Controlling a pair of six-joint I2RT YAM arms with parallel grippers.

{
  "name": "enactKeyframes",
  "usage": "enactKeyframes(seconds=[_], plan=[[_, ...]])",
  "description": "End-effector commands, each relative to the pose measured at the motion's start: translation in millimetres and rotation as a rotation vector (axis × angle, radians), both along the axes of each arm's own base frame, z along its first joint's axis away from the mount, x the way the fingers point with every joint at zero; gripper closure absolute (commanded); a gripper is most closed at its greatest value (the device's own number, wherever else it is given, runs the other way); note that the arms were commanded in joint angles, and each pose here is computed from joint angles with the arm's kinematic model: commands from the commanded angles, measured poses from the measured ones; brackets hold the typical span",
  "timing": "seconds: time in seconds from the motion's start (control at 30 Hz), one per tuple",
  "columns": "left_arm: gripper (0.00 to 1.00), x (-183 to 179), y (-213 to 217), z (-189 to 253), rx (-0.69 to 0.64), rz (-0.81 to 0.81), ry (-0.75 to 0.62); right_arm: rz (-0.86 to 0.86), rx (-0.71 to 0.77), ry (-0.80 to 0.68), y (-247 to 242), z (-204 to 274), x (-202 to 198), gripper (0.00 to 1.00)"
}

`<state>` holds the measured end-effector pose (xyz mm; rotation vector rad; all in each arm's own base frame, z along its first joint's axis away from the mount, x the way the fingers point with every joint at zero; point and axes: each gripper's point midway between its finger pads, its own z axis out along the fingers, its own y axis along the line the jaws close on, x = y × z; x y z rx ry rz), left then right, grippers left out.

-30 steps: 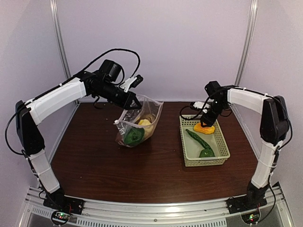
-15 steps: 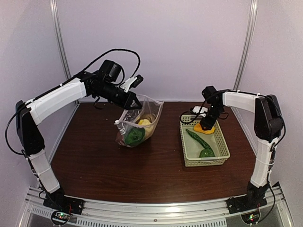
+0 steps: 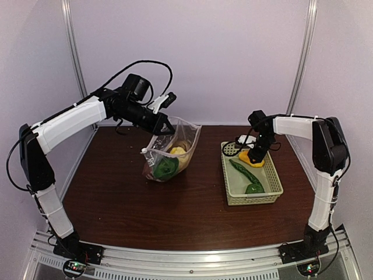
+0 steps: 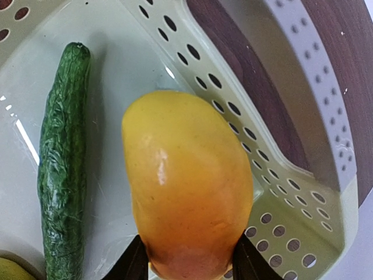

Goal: Place the food in the zip-top bag and seal the zipper
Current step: Pick up the fake fruit from the bin, then place the fake fruit in the zipper food storage bag.

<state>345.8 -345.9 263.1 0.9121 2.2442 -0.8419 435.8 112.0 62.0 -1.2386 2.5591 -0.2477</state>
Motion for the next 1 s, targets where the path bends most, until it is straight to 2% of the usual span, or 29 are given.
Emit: enactKeyframes(seconds=[0.0, 0.2, 0.37, 0.5, 0.63, 0.77, 0.97], plan=[[1.0, 0, 0, 11, -0.035, 0.001, -0.022, -0.026, -0.001, -0.009, -4, 13, -11, 0.69], [1.0, 2, -1, 6, -0.034, 0.004, -0.021, -0.008, 0.147, -0.059, 12, 73, -38, 0.71], [1.0, 2, -6, 3, -0.051, -0.01, -0.006, 0.109, 0.427, -0.129, 59, 157, -71, 0.74], [1.0, 7, -5, 0, -0.048, 0.005, -0.026, 0.268, 0.695, -0.121, 117, 222, -99, 0.76], [1.0, 8, -5, -2, -0.043, 0.009, -0.031, 0.53, 0.846, -0.086, 174, 268, -139, 0.71], [1.0, 6, -5, -1, -0.048, 0.001, -0.03, 0.701, 0.889, -0.094, 225, 298, -162, 0.7], [1.0, 5, -4, 0, -0.045, 0.0, -0.037, 0.812, 0.81, -0.066, 281, 285, -174, 0.71]])
